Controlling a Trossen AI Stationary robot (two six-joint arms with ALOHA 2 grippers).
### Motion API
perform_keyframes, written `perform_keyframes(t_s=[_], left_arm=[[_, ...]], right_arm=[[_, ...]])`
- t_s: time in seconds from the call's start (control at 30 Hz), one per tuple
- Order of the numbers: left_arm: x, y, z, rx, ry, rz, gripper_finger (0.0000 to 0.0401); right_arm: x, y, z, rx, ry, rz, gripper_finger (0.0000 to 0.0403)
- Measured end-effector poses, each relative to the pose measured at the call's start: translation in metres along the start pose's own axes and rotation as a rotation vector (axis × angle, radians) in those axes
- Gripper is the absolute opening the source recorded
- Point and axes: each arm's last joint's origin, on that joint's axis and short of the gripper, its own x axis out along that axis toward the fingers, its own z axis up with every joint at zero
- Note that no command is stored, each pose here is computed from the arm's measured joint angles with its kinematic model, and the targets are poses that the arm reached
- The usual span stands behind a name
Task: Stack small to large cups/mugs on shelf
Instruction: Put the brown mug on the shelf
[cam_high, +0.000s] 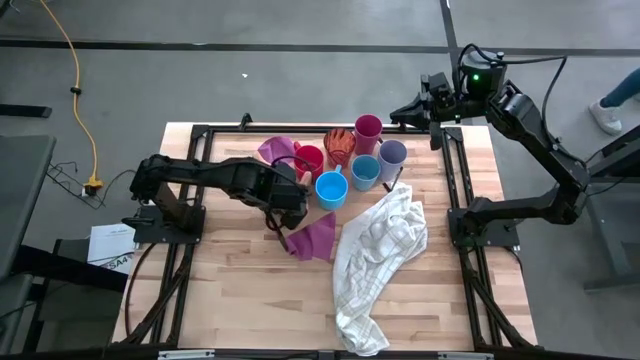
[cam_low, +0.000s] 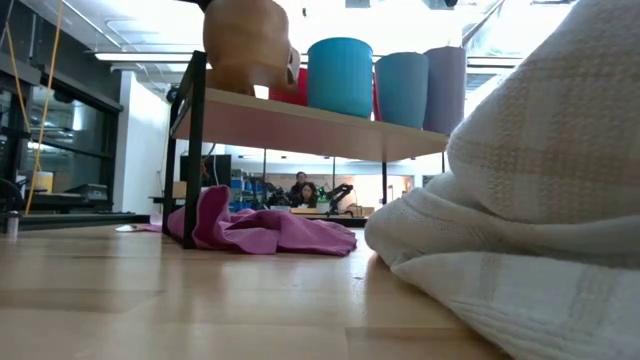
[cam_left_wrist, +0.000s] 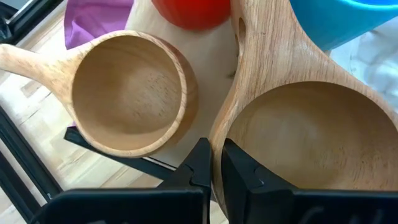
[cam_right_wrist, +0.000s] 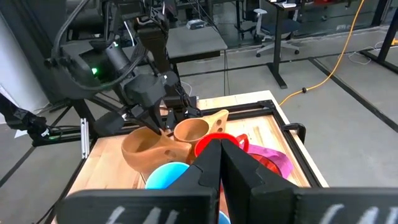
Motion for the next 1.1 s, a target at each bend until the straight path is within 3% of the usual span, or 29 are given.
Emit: perform_keyframes(t_s=[1.1], left_arm=[[0.015,-0.001,0.003,0.065,0.054,0.025,0.0002]], right_arm=[[0.0,0.0,-0.001,-0.003,0.005,0.001,0.0]])
